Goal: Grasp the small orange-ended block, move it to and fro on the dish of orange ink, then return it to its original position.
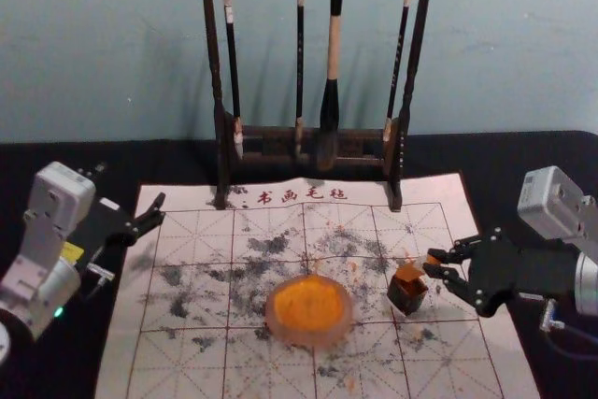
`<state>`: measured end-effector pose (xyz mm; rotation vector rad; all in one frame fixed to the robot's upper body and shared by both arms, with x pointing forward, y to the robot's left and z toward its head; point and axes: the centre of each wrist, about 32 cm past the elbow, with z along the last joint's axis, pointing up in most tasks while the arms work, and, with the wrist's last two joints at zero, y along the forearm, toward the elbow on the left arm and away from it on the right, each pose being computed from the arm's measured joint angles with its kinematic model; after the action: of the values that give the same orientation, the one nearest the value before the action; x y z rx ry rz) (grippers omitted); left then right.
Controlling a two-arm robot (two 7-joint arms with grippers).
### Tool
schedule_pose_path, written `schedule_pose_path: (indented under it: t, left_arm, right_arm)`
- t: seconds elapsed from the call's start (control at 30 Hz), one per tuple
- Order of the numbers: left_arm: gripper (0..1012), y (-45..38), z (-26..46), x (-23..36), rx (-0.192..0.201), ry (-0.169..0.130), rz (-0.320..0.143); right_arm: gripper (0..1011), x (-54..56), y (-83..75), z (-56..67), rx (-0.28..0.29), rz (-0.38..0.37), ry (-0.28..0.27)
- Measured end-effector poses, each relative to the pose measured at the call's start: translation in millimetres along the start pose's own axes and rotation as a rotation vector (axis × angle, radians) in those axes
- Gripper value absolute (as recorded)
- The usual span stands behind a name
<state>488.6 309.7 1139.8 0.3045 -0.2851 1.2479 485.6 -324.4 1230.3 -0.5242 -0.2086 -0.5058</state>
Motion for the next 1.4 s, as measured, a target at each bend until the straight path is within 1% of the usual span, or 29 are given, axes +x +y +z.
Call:
schedule_pose_path:
  t: [0.3, 0.77, 1.4]
  left_arm:
    - [1001, 0.0, 0.0, 0.0, 0.0, 0.0, 0.0]
    - [1001, 0.0, 0.0, 0.0, 0.0, 0.0, 0.0]
    - [1001, 0.0, 0.0, 0.0, 0.0, 0.0, 0.0]
  right_arm:
    - [101, -0.4, -3.5, -5.9, -0.008, -0.016, 0.027]
    - [101, 1.2, 0.5, -13.4, -0.026, -0.024, 0.06]
    - [101, 0.7, 6.9, -19.0, -0.05, -0.006, 0.074]
